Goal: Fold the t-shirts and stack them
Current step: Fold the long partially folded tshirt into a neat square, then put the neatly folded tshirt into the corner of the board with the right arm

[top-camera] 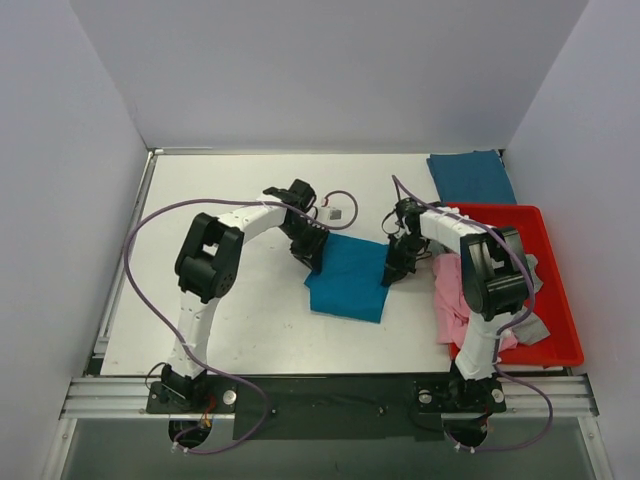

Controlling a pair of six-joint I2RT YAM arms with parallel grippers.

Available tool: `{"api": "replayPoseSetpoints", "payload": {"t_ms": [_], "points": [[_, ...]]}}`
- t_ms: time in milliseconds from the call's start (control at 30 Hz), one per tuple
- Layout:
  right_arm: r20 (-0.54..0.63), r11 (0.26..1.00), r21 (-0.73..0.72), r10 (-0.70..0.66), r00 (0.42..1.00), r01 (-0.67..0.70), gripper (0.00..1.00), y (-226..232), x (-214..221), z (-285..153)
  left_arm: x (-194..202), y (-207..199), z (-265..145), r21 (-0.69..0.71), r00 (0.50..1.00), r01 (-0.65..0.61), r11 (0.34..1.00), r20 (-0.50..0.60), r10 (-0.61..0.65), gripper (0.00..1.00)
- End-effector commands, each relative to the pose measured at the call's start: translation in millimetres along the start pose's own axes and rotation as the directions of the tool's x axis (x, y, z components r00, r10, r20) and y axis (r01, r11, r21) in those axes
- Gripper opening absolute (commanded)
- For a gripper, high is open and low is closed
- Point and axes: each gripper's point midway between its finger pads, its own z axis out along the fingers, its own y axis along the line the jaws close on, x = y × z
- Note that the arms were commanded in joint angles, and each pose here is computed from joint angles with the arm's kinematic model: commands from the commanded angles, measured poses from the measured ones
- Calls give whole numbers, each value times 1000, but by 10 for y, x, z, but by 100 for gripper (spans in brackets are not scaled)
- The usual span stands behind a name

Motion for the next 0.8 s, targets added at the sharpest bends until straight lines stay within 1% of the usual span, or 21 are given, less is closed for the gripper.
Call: {"api": "replayPoseSetpoints", "payload": {"t_ms": [0, 100, 133, 167, 200, 233, 267, 300, 367, 467, 500, 533, 567, 667, 767], "points": [[126, 999, 33, -35, 991, 31, 0, -50, -538, -178, -258, 258, 7, -75, 996, 32, 997, 91, -25, 24], [158, 997, 45, -75, 985, 69, 1, -62, -586, -387, -298, 144, -83, -30, 994, 23, 999, 108, -20, 25], [162, 996, 39, -80, 984, 74, 10, -58, -569, -426, -297, 38, -148, 6, 993, 14, 1000, 113, -15, 26], [187, 996, 26, -90, 978, 86, 17, -33, -545, -538, -307, -1, -193, 17, 993, 6, 1000, 119, -8, 29], [190, 996, 25, -89, 978, 86, 32, -56, -498, -560, -311, -86, -280, 39, 992, -4, 999, 128, -1, 32], [210, 996, 11, -91, 974, 91, 38, -39, -470, -610, -318, -100, -345, 44, 990, -3, 999, 139, -3, 36], [193, 996, 1, -85, 978, 86, 48, -57, -394, -574, -320, -132, -418, 51, 989, -1, 999, 150, -7, 41], [173, 996, -31, -80, 982, 86, 51, -26, -324, -529, -332, -96, -494, 49, 986, 13, 999, 166, -21, 43], [136, 995, -65, -62, 989, 71, 55, 10, -265, -411, -328, -51, -604, 37, 979, 79, 996, 184, -85, 48], [111, 995, -96, -25, 994, 36, 57, 33, -238, -247, -227, 104, -634, -38, 970, 155, 987, 197, -145, 59], [114, 993, -113, -7, 993, 20, 58, 46, -252, -167, -123, 114, -567, -30, 968, 186, 982, 177, -178, 61], [110, 993, -120, 8, 994, 5, 58, 48, -257, -128, -146, 86, -548, -10, 963, 193, 981, 192, -187, 62], [100, 990, -144, 9, 995, 6, 59, 89, -266, -61, -83, 103, -474, -4, 964, 204, 979, 174, -200, 63], [54, 982, -188, 0, 999, 10, 59, 201, -289, 111, -117, 250, -440, -59, 959, 222, 973, 193, -207, 63], [52, 973, -224, -36, 998, 47, 56, 389, -391, 157, -169, 272, -456, -64, 957, 222, 973, 203, -205, 63]]}}
